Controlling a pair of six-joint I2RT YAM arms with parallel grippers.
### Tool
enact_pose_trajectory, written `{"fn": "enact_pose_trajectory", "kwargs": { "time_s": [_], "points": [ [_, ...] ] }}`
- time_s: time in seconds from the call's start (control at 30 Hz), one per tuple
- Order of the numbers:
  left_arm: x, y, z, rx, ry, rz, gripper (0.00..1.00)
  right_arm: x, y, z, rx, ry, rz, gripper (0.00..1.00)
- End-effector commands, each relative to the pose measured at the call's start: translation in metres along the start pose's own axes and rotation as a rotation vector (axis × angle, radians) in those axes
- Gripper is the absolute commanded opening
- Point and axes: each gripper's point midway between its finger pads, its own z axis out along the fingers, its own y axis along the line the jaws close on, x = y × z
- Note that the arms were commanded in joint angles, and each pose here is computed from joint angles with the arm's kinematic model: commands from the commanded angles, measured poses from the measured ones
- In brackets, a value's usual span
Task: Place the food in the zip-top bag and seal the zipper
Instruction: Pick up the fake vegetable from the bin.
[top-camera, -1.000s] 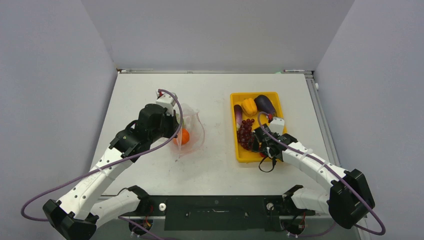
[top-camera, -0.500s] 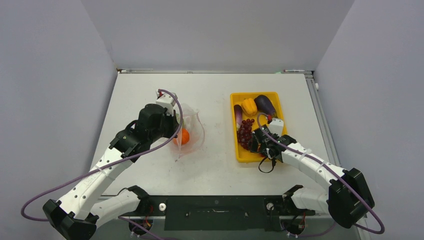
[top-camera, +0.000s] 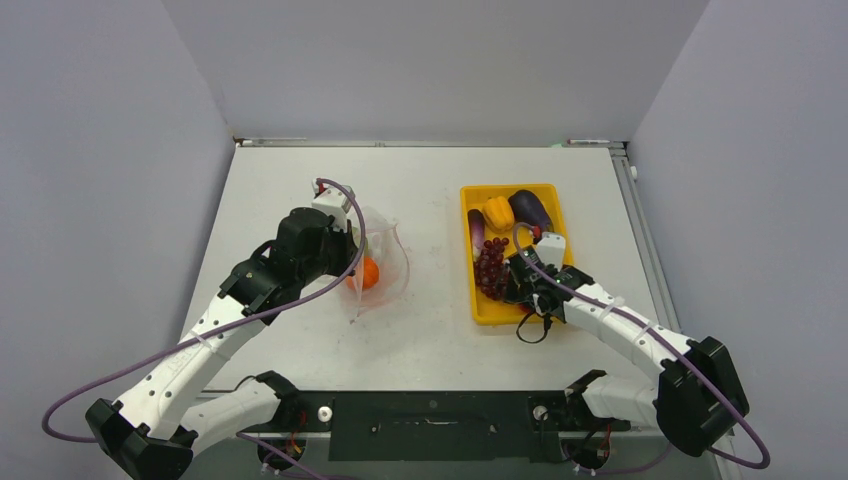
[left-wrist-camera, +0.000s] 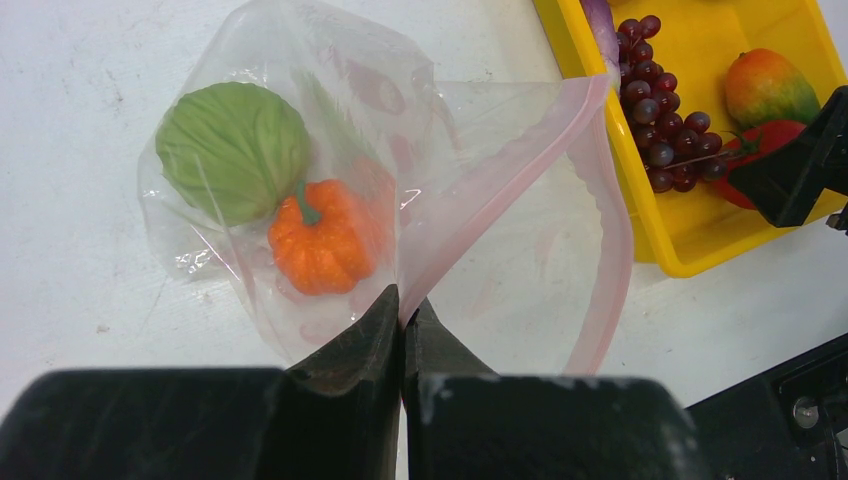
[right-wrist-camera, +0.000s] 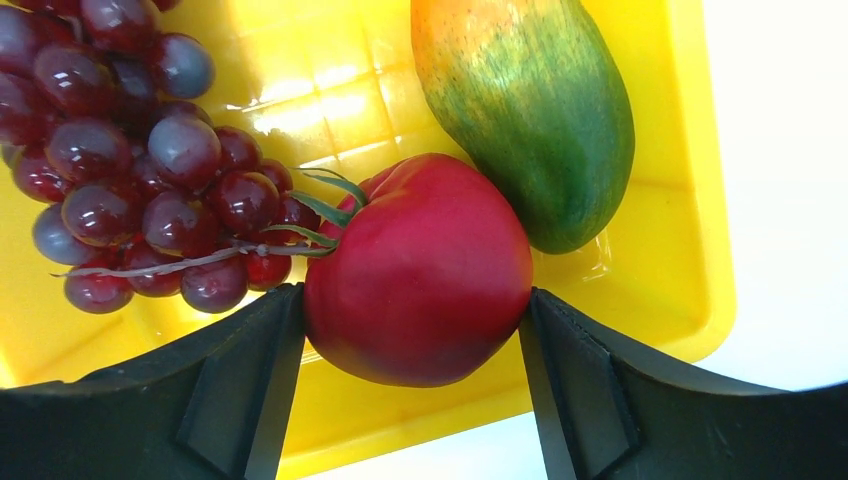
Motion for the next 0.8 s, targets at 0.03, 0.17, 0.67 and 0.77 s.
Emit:
{"fn": "enact_pose_trajectory", "kwargs": {
  "time_s": [0.03,0.17,0.67,0.77],
  "points": [
    [-0.017,-0.004,-0.002,0.022,-0.06,0.004,0.0,-0.044,0.009,-0.021,-0.038,-0.106,0.016,0.32],
    [-0.016,-0.004,-0.002,0.021,-0.058,0.004,0.0,-0.06,0.017,-0.037,-0.108,-0.153,0.014,0.3],
    [-0.014,-0.004,0.0,0.017,-0.049,0.005,0.0,-0.127,0.085,-0.133,-0.593,-0.354,-0.07,0.28],
    [-0.015,-0.004,0.0,0.019,-0.05,0.005,0.0,-0.13,0.107,-0.154,-0.733,-0.375,-0.094,0.29]
  ]
}}
